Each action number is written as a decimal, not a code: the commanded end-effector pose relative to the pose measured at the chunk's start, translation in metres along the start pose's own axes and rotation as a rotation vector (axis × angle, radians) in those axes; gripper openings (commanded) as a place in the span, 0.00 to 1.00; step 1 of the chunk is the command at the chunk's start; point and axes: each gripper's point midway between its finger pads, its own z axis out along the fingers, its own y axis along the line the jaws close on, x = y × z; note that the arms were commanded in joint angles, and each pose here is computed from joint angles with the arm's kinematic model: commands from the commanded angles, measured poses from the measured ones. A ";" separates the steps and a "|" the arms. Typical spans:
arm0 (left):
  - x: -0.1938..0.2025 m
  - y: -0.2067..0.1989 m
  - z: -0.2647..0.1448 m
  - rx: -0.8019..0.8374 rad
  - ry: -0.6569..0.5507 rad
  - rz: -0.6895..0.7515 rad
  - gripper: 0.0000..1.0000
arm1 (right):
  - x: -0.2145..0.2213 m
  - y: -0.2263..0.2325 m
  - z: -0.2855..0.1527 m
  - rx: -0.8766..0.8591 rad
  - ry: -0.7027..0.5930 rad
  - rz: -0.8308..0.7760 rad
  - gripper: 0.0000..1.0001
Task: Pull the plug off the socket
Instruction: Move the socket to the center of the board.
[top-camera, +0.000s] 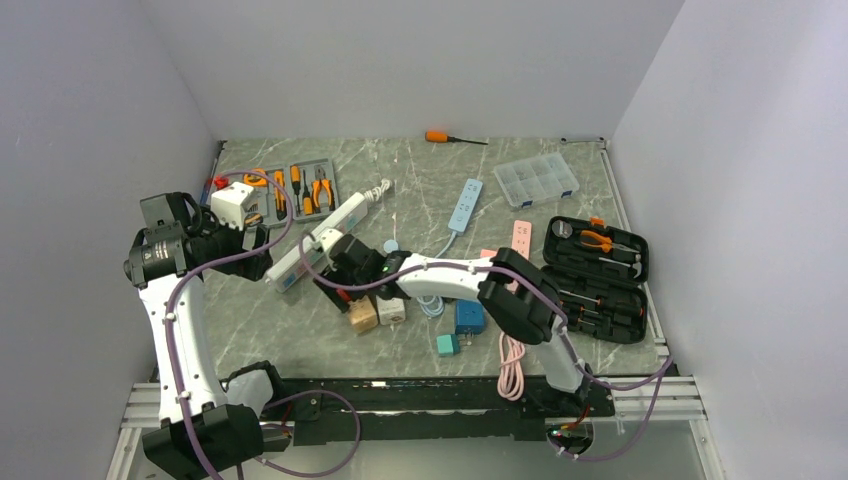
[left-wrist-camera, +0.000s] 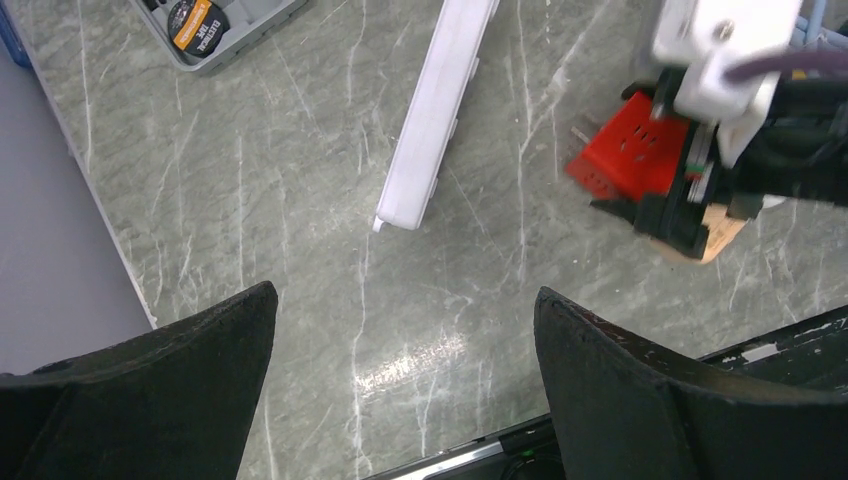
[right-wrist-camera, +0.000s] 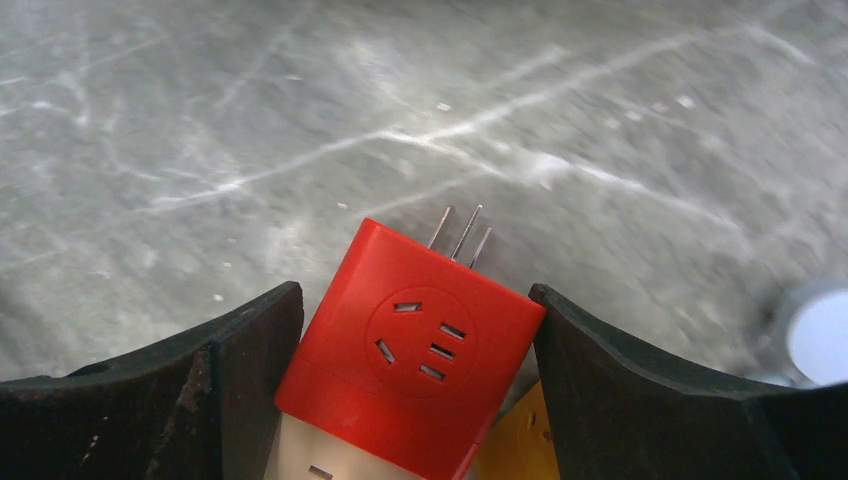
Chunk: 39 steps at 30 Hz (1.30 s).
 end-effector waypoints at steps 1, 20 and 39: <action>-0.011 -0.002 -0.002 0.021 -0.046 0.031 0.99 | -0.001 -0.022 -0.024 0.066 -0.004 0.134 0.82; -0.002 -0.004 -0.002 0.010 -0.044 0.069 0.99 | 0.026 0.000 -0.106 0.031 -0.063 0.322 0.96; -0.004 -0.007 -0.004 0.027 -0.048 0.074 0.99 | 0.065 -0.012 -0.095 0.099 -0.008 0.275 0.33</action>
